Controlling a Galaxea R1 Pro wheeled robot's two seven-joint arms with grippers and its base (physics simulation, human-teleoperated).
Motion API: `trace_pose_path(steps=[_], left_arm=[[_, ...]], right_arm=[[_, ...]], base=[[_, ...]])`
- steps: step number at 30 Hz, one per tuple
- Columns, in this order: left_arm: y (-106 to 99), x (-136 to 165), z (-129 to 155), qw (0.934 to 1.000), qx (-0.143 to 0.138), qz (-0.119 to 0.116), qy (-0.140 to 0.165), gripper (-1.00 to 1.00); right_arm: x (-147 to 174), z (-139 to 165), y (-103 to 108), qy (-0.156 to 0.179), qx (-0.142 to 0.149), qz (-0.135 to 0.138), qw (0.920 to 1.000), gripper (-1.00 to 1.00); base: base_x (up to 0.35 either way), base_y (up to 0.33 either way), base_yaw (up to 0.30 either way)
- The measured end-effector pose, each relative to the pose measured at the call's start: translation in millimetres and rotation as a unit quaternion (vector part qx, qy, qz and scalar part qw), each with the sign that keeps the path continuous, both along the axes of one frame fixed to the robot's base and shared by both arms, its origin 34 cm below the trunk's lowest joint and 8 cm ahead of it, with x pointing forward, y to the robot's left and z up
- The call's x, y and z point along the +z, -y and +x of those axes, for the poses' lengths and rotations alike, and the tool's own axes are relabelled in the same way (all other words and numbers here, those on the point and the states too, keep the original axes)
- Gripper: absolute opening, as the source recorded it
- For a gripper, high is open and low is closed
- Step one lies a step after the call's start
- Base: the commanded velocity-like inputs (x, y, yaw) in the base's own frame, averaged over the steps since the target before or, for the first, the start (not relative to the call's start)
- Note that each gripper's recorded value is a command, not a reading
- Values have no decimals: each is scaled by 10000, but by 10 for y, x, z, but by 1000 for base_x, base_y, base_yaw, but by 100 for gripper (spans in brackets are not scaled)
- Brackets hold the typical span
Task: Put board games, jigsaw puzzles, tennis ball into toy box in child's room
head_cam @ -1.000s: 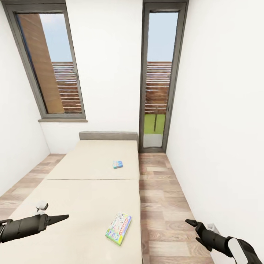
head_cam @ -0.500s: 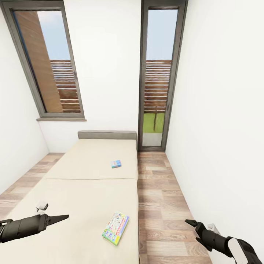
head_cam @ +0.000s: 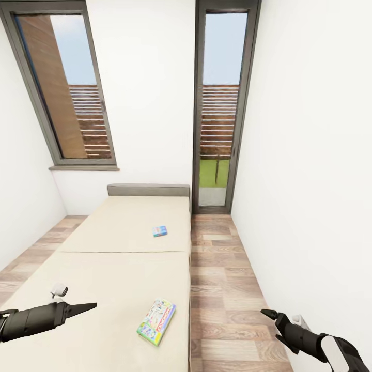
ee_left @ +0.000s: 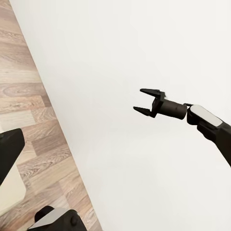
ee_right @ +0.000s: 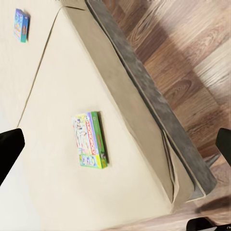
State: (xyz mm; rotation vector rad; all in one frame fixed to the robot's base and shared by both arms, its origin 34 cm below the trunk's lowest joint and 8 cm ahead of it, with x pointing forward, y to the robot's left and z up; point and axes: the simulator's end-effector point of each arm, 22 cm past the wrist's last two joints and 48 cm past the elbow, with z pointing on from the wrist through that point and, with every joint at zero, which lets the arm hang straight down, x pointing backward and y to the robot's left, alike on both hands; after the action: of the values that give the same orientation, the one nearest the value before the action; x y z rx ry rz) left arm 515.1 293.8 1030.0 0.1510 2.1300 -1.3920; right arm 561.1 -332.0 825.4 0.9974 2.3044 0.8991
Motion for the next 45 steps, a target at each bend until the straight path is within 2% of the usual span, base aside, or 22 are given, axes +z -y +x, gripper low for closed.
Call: trace_pose_path(steps=[22, 44, 45], left_arm=[[0, 0, 0, 10000, -1, 2, 3, 100], [2, 0, 0, 10000, -4, 2, 10, 100], [36, -2, 21, 10000, -1, -44, -16, 100]], right_arm=[[-18, -4, -26, -23, 21, -31, 10000, 100], [-34, -4, -50, -33, 30, -63, 10000, 100], [-97, -57, -91, -108, 67, -91, 9999, 100]], base=[[12, -138, 0], [73, 17, 0], [0, 0, 0]])
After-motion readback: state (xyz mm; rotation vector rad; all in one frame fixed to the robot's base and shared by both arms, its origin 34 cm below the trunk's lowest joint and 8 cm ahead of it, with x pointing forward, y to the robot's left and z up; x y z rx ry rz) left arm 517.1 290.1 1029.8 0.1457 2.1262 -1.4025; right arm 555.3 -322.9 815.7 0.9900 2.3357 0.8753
